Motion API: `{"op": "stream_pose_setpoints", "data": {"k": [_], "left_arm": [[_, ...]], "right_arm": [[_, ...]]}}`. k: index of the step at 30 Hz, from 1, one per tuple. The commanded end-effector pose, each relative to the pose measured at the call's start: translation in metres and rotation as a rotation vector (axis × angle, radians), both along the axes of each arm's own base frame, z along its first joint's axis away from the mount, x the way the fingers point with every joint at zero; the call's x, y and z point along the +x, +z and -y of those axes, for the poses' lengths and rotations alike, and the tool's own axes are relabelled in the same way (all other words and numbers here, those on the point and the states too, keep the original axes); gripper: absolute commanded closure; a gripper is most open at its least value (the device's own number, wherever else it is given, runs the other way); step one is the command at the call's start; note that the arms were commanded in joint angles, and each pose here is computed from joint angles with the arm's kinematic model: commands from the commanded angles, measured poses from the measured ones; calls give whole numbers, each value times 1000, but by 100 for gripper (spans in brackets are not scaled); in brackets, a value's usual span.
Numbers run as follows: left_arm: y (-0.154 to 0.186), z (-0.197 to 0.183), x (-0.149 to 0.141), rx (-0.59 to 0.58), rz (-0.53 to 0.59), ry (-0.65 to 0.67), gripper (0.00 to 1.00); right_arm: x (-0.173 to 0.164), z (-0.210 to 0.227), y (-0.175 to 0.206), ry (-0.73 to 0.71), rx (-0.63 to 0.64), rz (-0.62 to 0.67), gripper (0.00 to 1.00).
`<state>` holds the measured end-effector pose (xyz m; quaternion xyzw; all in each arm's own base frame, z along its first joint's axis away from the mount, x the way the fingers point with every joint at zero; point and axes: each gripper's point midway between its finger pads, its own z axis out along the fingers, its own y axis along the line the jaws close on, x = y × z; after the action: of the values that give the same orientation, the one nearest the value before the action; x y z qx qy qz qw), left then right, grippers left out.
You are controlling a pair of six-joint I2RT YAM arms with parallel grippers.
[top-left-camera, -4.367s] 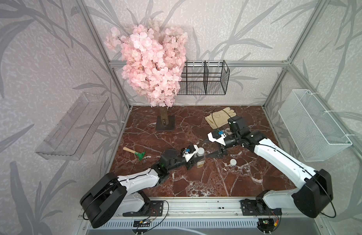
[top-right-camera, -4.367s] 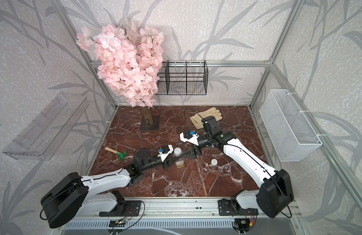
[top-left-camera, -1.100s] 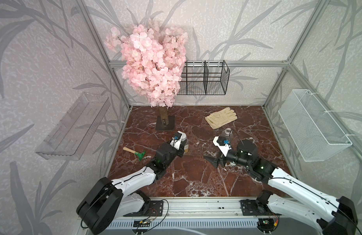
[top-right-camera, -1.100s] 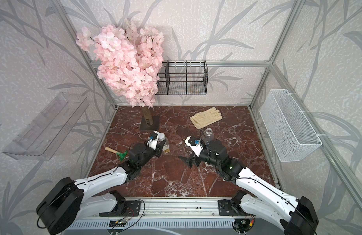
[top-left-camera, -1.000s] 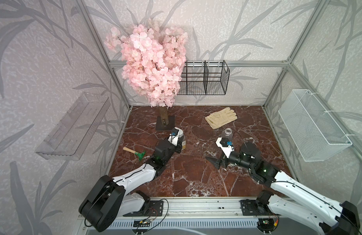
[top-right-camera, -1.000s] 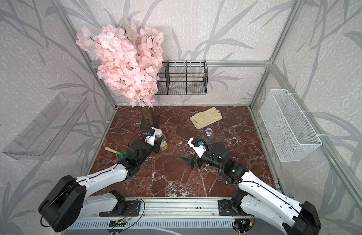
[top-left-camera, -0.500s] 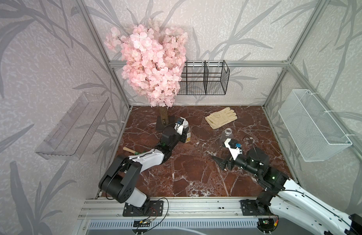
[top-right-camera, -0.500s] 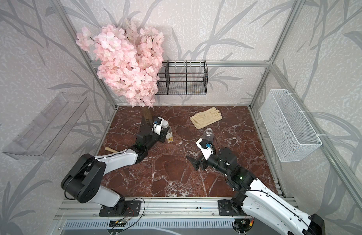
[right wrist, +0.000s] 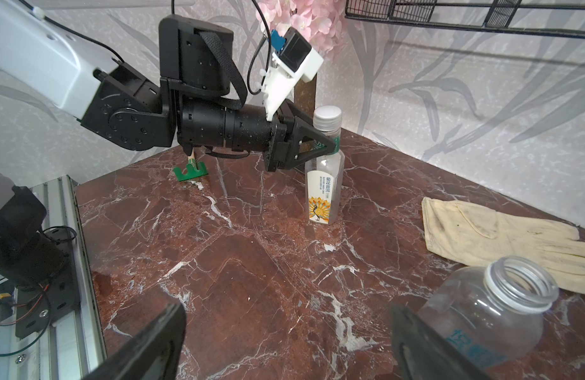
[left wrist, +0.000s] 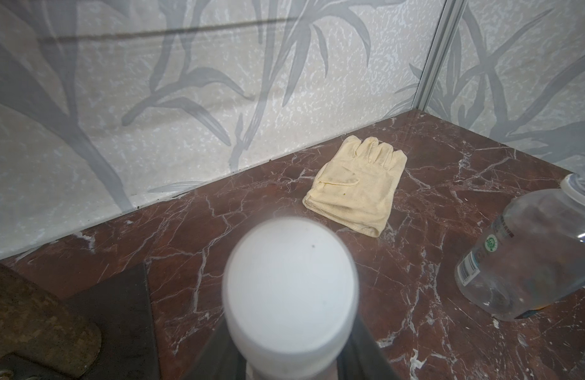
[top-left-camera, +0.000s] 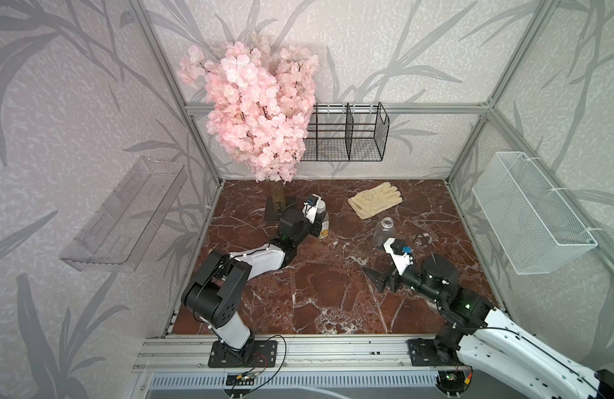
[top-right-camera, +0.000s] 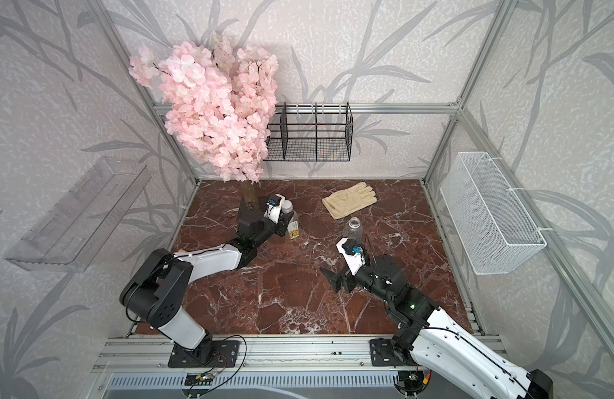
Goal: Screw on the bottle caps
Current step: Place the plastic bottle at the center of the board, then pick up the plastic bottle at the center of the board.
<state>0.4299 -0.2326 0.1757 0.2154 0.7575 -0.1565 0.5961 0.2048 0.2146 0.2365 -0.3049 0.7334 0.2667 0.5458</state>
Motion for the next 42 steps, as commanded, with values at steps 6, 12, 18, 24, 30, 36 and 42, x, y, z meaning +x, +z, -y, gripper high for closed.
{"op": "stream_pose_setpoints", "data": {"k": [6, 12, 18, 24, 30, 36, 42], "left_arm": [[-11, 5, 2, 23, -32, -27, 78], [-13, 6, 0, 13, -50, -35, 64], [-4, 6, -7, -7, -48, -51, 50], [12, 3, -18, -35, -29, -62, 37], [25, -4, -35, -56, -14, -69, 25], [42, -20, -55, -72, 22, -38, 0], [58, -47, -77, -114, 47, 53, 0]], "right_arm": [[4, 6, -4, -42, -7, -17, 1], [7, 9, 0, -74, 6, -29, 1], [11, 17, 17, -137, 67, -51, 1], [5, 27, 35, -160, 71, -52, 1], [17, 52, 44, -323, 0, -101, 1], [27, 62, 46, -400, -77, -116, 0], [37, 60, 44, -396, -115, -161, 1]]}}
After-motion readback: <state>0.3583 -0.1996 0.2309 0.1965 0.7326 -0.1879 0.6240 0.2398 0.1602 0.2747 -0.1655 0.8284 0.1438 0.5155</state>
